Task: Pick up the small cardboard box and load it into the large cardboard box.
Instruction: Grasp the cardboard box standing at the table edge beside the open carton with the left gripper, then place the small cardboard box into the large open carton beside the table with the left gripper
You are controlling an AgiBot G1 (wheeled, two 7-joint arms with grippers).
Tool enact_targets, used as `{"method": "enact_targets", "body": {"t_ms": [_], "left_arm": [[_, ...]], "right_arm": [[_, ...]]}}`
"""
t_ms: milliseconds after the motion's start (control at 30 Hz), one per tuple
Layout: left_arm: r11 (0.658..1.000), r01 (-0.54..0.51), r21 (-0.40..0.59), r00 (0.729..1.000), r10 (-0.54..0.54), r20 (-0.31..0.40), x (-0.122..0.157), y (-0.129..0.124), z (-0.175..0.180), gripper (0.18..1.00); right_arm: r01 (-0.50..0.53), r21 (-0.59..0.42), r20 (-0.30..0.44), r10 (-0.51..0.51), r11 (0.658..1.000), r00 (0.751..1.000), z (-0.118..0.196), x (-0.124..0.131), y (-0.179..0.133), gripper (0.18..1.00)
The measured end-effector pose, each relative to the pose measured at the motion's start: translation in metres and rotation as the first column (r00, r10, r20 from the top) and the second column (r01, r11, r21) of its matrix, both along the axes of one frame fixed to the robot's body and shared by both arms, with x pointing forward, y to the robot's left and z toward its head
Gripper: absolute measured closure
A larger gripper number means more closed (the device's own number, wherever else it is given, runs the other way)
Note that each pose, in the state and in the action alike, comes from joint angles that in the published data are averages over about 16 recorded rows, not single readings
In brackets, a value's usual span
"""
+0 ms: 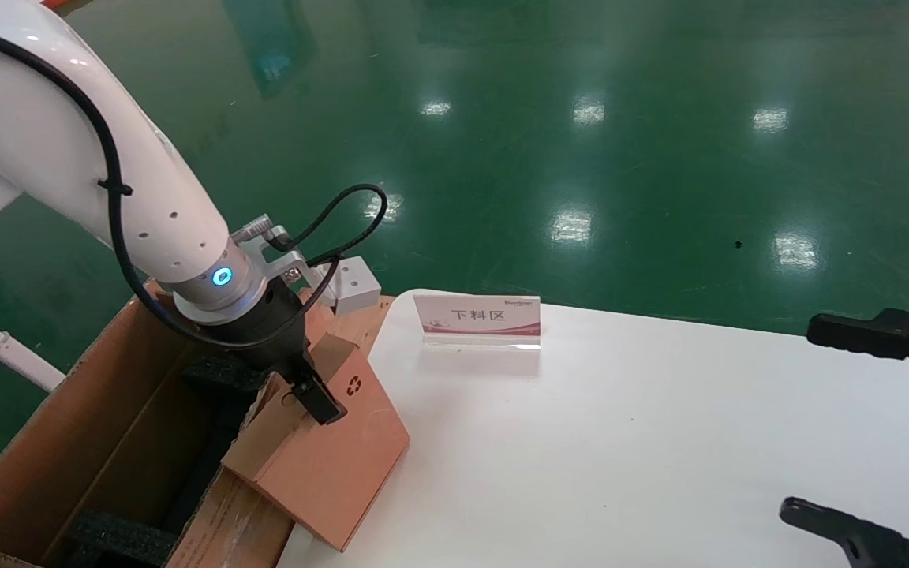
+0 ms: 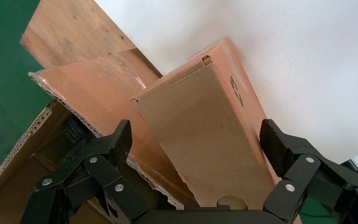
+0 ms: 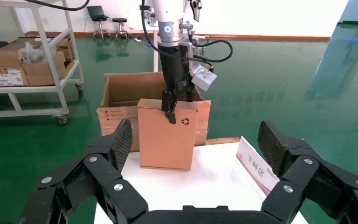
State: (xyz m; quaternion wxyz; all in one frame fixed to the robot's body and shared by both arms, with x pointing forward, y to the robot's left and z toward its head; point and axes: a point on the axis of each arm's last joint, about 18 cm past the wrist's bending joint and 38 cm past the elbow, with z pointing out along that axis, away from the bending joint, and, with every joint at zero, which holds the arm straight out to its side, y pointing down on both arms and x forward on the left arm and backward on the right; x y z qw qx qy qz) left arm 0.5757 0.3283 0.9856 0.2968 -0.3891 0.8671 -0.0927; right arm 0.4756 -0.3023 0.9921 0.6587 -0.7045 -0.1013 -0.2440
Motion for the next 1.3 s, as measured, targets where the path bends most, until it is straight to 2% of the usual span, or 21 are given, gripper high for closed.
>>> {"method": "enact_targets", "body": {"t_ms": [333,533,767,1067,1300], "left_arm": [[1.000,0.003,-0.008,1.000,-0.003,-0.001,-0.001,0.000,0.000,0.208],[1.000,0.004,-0.010,1.000,-0.004,-0.001,-0.001,-0.001,0.000,0.256],[1.000,0.005,-0.012,1.000,-0.005,-0.002,-0.001,-0.001,0.000,0.362],[1.000,0.007,-0.017,1.000,-0.007,-0.001,0.000,-0.002,0.002,0.550],[0.998,0.035,-0.042,0.999,-0.034,0.020,0.000,-0.012,0.015,0.653]], "right_arm": [[0.000,0.000,0.000,0.000,1.000,1.000,0.000,0.000,0.000,0.190],[0.000,0.000,0.000,0.000,1.000,1.000,0.000,0.000,0.000,0.226],[0.000,0.000,0.000,0.000,1.000,1.000,0.000,0.000,0.000,0.305],[0.000,0.000,0.000,0.000,1.000,1.000,0.000,0.000,0.000,0.490],[0.000,0.000,0.000,0.000,1.000,1.000,0.000,0.000,0.000,0.660]]}}
